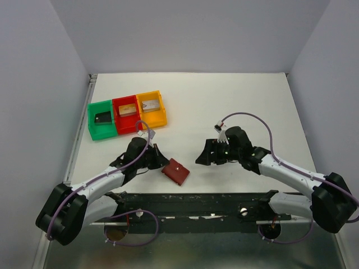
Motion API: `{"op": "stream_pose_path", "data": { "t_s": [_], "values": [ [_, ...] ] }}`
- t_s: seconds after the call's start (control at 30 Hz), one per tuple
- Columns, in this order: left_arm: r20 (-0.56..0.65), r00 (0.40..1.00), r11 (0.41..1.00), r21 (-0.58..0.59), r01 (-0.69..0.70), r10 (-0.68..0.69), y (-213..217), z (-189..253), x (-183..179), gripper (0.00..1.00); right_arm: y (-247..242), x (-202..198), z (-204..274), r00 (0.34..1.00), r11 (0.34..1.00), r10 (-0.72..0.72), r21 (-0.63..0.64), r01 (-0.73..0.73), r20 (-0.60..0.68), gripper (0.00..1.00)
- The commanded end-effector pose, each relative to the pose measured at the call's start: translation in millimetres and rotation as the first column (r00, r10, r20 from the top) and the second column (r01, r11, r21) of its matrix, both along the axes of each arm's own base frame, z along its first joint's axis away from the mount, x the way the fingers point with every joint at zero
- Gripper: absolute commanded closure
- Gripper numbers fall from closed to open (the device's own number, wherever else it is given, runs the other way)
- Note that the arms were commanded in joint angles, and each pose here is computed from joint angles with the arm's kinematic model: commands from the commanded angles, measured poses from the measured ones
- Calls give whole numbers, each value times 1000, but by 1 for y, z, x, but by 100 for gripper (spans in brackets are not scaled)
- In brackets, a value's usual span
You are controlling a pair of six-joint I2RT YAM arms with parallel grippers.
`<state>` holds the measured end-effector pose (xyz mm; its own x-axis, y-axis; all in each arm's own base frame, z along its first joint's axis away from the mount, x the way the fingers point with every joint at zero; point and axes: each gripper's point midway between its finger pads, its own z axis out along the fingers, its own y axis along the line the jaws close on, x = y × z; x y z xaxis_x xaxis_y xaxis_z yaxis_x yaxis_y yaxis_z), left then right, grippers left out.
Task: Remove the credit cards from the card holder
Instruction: Pick up the card holder from the corner of the board.
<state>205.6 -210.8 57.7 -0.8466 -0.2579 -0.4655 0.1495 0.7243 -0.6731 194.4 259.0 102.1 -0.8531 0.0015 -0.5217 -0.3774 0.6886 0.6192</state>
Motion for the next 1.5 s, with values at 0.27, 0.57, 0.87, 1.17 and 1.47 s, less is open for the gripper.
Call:
{"op": "stream_pose_path", "data": {
  "t_s": [0.27,0.57,0.87,1.17,1.47],
  "values": [
    [282,956,977,-171,129,-77,-29,85,18,100,-4,0,44,992,999,14,31,-18,125,21],
    [398,891,919,-224,324,-218,-50,145,4,100,-4,-9,67,974,993,90,56,-104,206,21],
    [454,835,858,-246,451,-309,-59,191,-11,100,-2,-22,103,919,970,162,115,-216,360,20],
    [522,758,768,-268,581,-391,-65,230,-32,100,-11,-35,141,845,951,164,146,-272,509,10],
    [599,656,647,-281,709,-460,-68,262,-59,100,0,-54,159,794,892,232,203,-404,562,10]
  ]
}}
